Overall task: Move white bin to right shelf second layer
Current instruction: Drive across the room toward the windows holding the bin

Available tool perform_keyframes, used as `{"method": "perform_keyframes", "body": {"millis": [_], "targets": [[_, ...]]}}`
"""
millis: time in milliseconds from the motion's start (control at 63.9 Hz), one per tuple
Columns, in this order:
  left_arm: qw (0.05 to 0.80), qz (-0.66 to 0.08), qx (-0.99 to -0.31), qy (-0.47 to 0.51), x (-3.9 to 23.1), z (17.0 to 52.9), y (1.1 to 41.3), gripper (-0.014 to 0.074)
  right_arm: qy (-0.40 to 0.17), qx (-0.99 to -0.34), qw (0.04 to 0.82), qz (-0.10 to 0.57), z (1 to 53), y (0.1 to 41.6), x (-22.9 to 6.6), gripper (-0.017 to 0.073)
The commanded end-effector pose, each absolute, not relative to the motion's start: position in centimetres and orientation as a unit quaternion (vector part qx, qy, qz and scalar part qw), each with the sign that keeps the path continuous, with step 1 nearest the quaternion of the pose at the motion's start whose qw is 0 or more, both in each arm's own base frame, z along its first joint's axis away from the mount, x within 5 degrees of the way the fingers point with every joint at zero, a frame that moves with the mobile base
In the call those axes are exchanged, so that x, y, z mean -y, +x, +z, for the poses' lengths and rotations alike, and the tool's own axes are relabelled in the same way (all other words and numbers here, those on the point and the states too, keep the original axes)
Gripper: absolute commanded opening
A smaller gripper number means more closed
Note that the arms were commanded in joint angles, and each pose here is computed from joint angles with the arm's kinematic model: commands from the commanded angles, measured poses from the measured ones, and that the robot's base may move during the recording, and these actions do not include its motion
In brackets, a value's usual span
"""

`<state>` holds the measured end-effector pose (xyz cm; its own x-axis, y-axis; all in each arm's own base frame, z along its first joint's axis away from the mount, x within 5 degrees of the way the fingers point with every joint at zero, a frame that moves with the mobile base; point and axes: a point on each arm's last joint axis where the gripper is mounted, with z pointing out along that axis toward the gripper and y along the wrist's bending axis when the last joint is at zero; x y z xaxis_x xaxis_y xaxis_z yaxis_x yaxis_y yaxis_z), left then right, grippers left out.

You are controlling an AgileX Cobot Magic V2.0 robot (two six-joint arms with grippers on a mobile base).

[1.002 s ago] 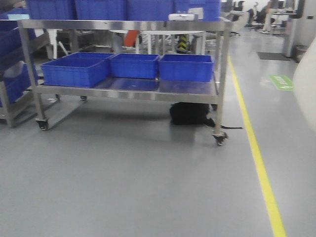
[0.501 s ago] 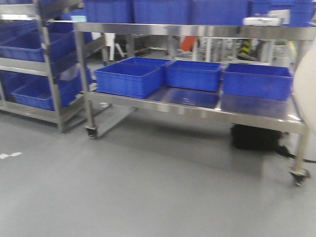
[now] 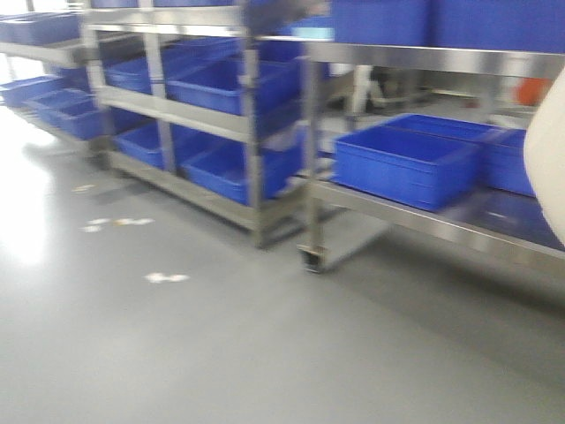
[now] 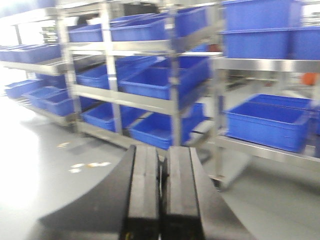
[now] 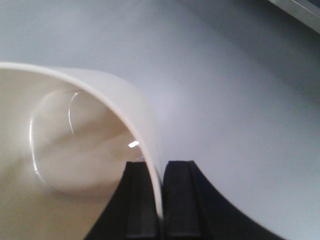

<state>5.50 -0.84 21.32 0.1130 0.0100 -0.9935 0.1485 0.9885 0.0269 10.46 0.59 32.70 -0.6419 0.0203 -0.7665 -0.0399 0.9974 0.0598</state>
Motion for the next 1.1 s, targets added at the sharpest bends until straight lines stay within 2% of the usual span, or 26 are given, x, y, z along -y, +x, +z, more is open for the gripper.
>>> {"method": "perform_keyframes", "body": {"millis": [0,1081], "targets": [[0.765,-0.05,-0.64,0.052,0.77,21.03,5.45,0.0085,-0.001,-0.881,0.471,0.039,34.14,10.96,-0.59,0.0088],[0.765,-0.05,-0.64,0.052,0.77,21.03,5.45,0.0085,-0.001,-0.881,0.471,0.039,34.14,10.96,-0.59,0.0088]]}}
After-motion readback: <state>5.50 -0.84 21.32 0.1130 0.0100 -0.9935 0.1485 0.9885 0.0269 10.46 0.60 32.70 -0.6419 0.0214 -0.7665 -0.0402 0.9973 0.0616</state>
